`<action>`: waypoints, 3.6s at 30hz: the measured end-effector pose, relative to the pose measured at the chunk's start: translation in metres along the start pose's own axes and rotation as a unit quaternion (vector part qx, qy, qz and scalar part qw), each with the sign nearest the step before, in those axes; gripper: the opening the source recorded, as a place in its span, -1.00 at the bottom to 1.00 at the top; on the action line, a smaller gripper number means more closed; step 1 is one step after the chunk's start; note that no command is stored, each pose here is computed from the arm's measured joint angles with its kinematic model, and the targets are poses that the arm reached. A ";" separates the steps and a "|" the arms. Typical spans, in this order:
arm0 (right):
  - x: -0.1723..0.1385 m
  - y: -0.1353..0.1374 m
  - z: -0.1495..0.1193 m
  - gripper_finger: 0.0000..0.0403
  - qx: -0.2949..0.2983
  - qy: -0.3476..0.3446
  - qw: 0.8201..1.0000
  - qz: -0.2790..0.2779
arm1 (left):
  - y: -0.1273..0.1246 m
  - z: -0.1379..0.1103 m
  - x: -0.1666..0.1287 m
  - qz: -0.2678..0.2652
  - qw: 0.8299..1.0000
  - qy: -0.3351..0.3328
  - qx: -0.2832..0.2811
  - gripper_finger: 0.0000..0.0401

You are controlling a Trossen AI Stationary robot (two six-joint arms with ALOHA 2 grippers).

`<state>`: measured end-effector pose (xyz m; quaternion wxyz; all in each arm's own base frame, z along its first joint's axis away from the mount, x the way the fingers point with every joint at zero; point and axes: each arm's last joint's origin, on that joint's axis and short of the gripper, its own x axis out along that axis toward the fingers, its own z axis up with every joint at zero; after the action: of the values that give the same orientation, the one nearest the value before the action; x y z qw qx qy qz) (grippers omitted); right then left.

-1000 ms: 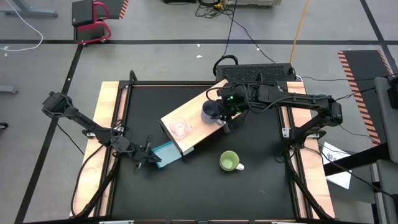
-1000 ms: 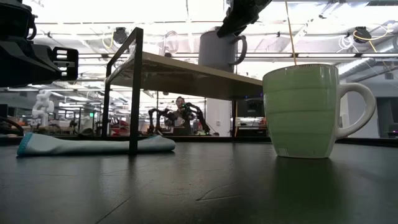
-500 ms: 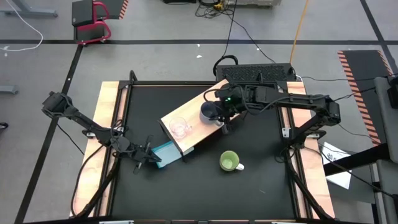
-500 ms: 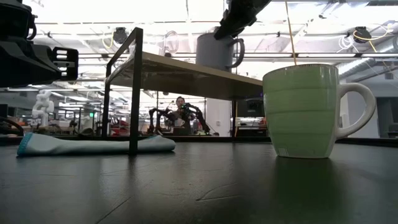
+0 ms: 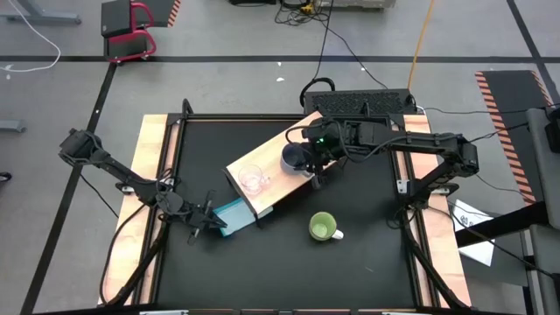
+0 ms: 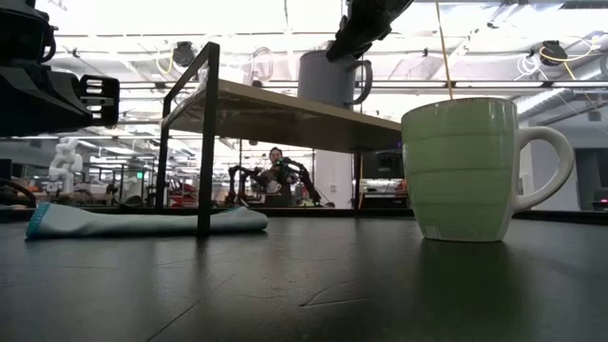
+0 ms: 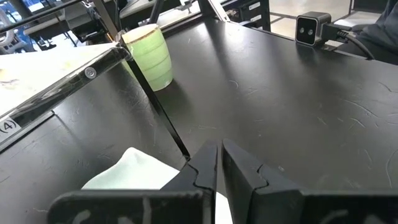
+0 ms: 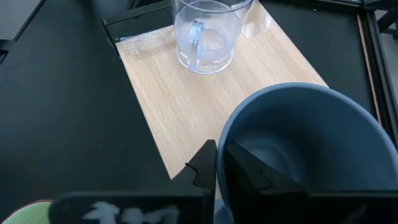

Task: Stack small to large cups/mugs on shelf
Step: Put the gray mug on the shelf, then put the green mug on the shelf

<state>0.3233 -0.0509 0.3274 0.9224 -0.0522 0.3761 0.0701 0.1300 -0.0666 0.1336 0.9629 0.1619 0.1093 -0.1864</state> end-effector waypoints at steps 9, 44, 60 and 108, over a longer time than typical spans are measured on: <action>0.001 -0.001 0.003 -0.81 -0.003 -0.017 1.000 -0.005 | 0.000 0.000 0.000 0.000 1.000 0.000 0.000 -0.87; -0.092 0.053 0.018 -0.99 -0.075 -0.165 0.983 0.031 | 0.001 0.005 0.000 0.004 1.000 -0.023 -0.017 -0.87; -0.119 0.072 -0.050 -1.00 -0.025 -0.235 0.972 0.001 | -0.007 0.013 -0.002 -0.014 0.996 -0.063 0.053 -0.87; -0.053 0.136 -0.207 -1.00 -0.067 -0.416 0.885 0.196 | -0.007 0.018 -0.003 0.001 0.995 -0.087 0.049 -0.87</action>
<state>0.1210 0.0473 0.2114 0.9561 -0.0048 -0.0452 0.2895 0.1271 -0.0777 0.1494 0.9598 0.1923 0.0157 -0.2037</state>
